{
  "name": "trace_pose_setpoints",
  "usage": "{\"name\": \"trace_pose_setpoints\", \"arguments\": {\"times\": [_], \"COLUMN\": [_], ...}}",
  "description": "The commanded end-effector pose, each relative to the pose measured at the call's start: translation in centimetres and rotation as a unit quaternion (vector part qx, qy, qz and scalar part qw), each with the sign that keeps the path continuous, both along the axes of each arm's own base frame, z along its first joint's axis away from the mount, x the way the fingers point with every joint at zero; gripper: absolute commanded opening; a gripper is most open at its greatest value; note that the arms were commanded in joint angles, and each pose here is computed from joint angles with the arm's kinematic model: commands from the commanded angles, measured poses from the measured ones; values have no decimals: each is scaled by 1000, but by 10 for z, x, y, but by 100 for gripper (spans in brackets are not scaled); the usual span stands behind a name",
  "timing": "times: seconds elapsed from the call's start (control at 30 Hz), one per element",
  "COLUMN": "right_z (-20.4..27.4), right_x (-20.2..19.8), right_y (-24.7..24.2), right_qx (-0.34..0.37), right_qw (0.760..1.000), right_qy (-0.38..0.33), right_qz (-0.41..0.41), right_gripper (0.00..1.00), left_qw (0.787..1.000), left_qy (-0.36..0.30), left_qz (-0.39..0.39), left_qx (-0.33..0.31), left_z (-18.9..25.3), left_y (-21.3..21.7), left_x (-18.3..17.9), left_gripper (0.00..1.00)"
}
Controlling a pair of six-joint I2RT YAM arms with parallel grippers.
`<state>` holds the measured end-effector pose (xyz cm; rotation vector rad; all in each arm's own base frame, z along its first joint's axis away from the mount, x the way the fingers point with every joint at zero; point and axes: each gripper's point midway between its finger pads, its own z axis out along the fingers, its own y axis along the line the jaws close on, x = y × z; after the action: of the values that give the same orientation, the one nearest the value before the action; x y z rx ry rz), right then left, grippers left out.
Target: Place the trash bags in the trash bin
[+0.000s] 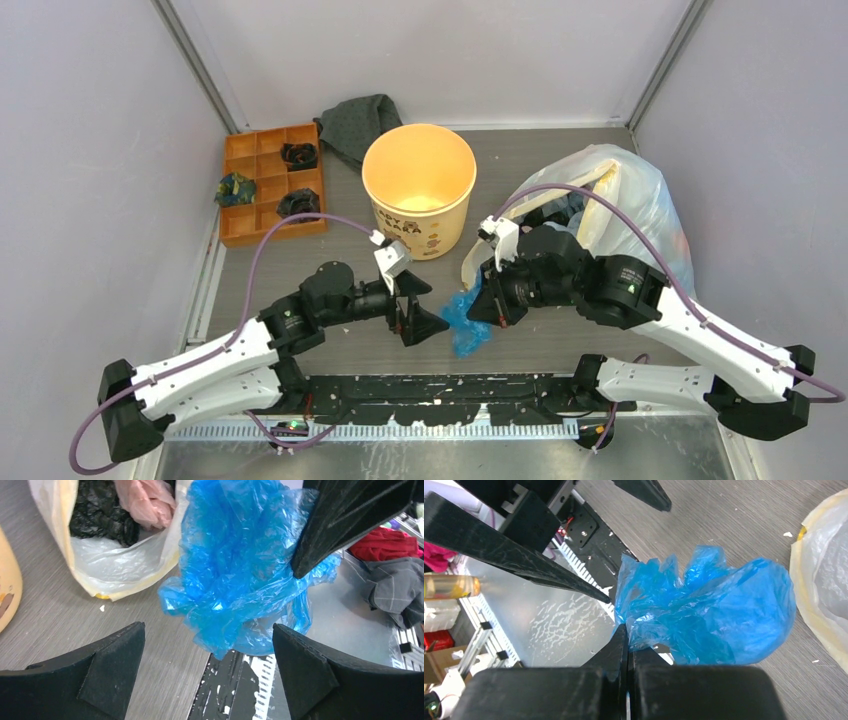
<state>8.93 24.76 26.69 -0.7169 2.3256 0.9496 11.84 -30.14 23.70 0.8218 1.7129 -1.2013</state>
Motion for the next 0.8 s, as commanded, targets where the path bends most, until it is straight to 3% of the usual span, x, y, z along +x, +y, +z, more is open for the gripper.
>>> {"name": "trace_pose_setpoints", "arguments": {"times": [0.0,0.2,0.3,0.57,0.67,0.73,0.77], "right_z": [31,41,45,36,29,24,21], "right_x": [-14,-21,-19,-14,-6,4,10], "right_y": [4,4,4,5,2,-1,-3], "right_qx": [37,34,33,19,2,-14,-23], "right_qw": [998,997,997,998,1000,1000,999], "right_qy": [-7,-1,-3,1,-7,-14,-20], "right_qz": [46,68,65,52,29,3,-15], "right_gripper": [1,1,1,1,1,4,11], "left_qw": [996,988,987,989,991,993,994], "left_qy": [-65,-89,-82,-65,-55,-39,-25], "left_qz": [-53,-99,-118,-105,-92,-80,-71], "left_qx": [-43,-72,-66,-77,-80,-80,-75], "left_z": [27,42,43,41,41,39,36], "left_y": [-12,-18,-25,-32,-31,-31,-31], "left_x": [-15,-29,-32,-28,-25,-22,-20], "left_gripper": [100,85,66,46,31,14,3]}}
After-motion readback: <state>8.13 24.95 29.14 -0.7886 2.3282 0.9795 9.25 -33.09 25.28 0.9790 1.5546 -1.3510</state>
